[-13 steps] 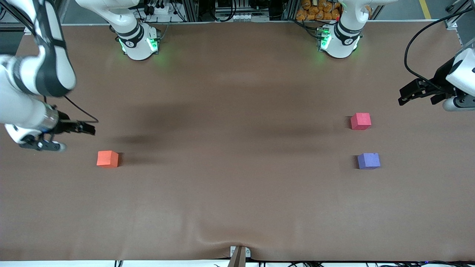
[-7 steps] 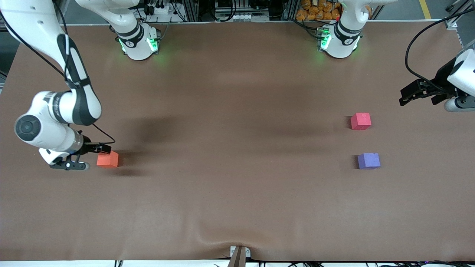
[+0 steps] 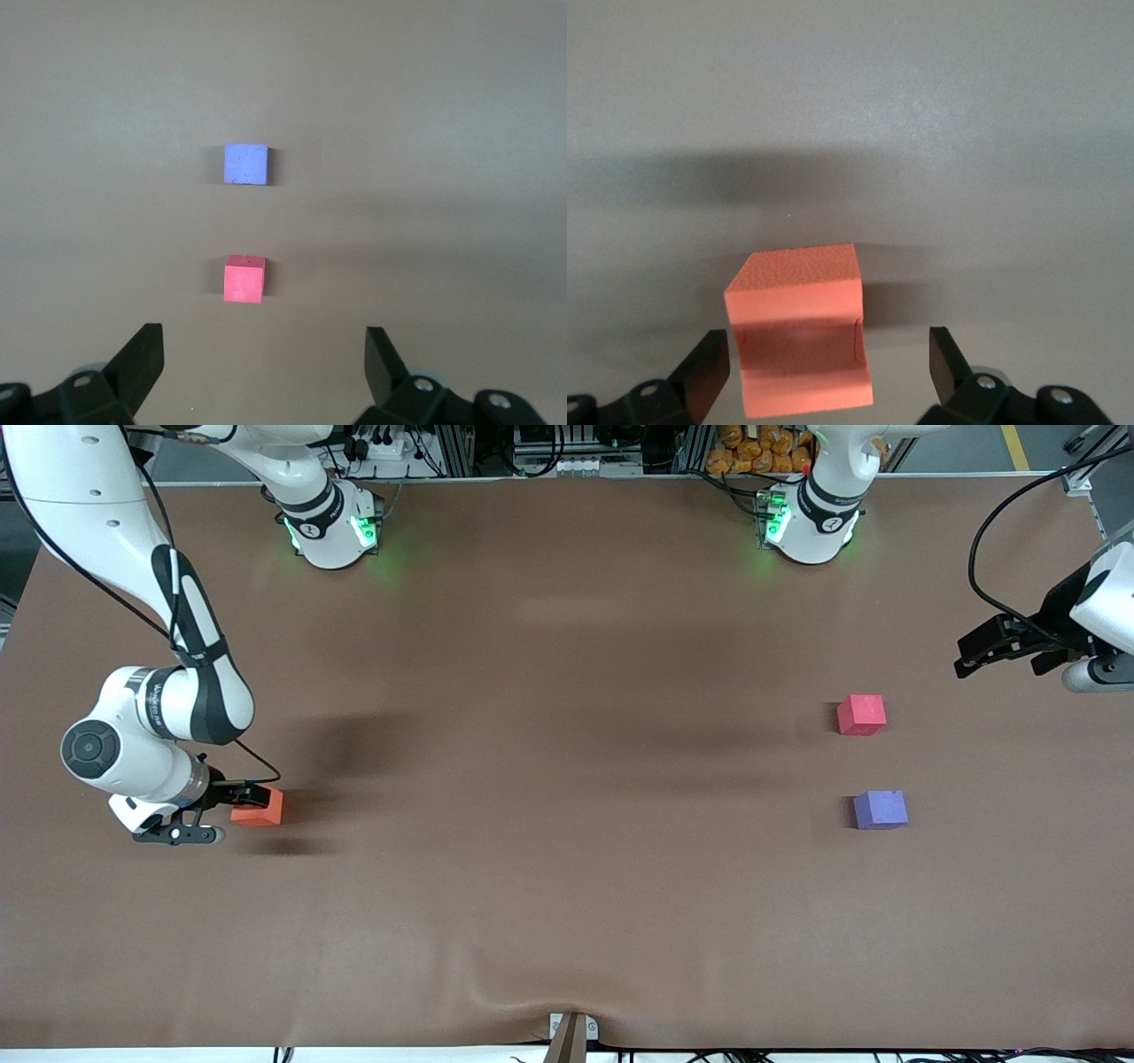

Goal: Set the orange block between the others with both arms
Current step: 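Close the right gripper on the orange cube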

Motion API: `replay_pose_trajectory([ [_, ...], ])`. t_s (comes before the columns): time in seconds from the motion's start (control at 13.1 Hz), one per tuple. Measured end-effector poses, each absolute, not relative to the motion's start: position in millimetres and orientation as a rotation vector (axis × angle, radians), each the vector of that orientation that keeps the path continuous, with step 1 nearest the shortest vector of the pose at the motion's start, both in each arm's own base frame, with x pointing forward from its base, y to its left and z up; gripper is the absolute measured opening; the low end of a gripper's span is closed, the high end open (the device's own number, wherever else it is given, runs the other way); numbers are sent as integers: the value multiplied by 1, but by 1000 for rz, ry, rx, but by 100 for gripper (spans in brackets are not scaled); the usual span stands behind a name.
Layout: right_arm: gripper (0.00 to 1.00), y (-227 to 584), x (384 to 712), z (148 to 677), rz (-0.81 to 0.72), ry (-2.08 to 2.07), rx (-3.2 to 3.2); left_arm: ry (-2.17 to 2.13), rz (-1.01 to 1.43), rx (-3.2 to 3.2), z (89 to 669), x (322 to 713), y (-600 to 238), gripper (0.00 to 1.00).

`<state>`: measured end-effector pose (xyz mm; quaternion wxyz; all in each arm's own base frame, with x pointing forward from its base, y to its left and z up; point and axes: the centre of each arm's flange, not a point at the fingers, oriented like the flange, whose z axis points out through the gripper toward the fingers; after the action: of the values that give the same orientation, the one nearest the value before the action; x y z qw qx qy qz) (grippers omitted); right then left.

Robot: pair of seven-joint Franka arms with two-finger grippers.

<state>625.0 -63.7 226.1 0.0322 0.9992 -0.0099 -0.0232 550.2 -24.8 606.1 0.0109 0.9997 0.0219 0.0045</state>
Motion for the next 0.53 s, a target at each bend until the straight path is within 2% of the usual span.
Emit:
replay_pose_trajectory([
  [0.53, 100, -62, 628, 199, -55, -42, 3086, 69, 13, 3119, 606, 550, -25, 100],
])
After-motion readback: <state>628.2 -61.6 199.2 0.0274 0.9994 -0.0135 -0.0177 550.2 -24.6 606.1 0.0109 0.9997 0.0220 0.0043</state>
